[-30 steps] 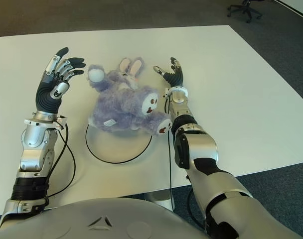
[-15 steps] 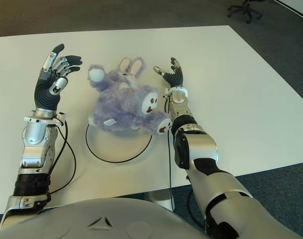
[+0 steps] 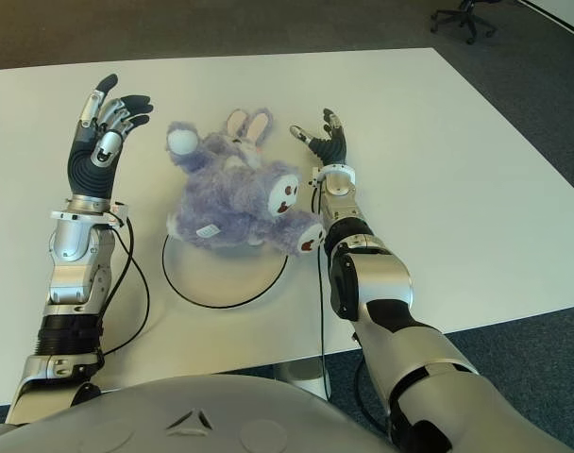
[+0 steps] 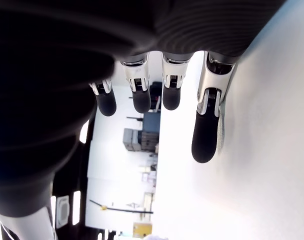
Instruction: Put the doll into the plate.
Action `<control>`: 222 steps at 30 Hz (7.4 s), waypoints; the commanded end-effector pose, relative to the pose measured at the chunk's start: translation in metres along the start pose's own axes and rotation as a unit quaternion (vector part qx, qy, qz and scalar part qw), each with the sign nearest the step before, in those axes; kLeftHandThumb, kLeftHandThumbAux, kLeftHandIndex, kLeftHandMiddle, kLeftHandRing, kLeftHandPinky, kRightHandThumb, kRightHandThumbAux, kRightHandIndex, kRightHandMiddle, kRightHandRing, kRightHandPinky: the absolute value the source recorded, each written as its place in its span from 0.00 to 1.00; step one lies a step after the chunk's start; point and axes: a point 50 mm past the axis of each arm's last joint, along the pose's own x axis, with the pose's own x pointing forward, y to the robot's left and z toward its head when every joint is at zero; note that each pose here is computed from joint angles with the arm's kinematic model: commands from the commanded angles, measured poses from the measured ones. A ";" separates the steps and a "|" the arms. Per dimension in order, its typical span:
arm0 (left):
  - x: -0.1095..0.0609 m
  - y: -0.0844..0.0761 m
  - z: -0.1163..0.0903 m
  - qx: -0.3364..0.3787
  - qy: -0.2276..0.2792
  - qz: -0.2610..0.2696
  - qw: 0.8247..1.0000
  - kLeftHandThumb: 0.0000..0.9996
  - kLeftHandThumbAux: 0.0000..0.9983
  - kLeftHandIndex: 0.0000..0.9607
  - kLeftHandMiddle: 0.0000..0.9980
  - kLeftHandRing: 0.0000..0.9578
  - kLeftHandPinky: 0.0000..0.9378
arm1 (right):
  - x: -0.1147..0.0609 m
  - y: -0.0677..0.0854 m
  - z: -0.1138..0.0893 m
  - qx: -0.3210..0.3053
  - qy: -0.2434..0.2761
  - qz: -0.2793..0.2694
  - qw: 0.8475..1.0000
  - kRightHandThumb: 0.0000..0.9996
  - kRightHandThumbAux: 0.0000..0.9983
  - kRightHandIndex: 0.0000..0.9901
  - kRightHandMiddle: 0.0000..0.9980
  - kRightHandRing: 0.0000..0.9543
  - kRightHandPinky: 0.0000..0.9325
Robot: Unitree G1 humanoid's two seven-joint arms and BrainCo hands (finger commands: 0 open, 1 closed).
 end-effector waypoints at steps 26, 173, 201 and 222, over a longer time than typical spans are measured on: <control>0.016 0.011 -0.023 0.031 0.045 0.016 0.998 0.00 0.35 0.06 0.28 0.30 0.28 | -0.028 0.003 -0.066 -0.002 0.137 0.007 0.991 0.08 0.74 0.09 0.05 0.03 0.05; 0.028 0.030 -0.077 0.005 0.168 0.109 0.980 0.02 0.52 0.11 0.27 0.32 0.36 | -0.027 -0.001 -0.065 0.000 0.134 0.003 0.991 0.08 0.75 0.08 0.05 0.04 0.06; 0.025 0.037 -0.101 -0.004 0.231 0.130 0.964 0.00 0.51 0.11 0.28 0.34 0.36 | -0.027 -0.001 -0.065 0.007 0.131 0.003 0.991 0.09 0.75 0.08 0.06 0.04 0.07; 0.013 0.038 -0.118 -0.010 0.280 0.151 0.948 0.00 0.49 0.14 0.26 0.30 0.32 | -0.028 -0.003 -0.066 0.009 0.132 0.001 0.991 0.09 0.77 0.08 0.05 0.04 0.07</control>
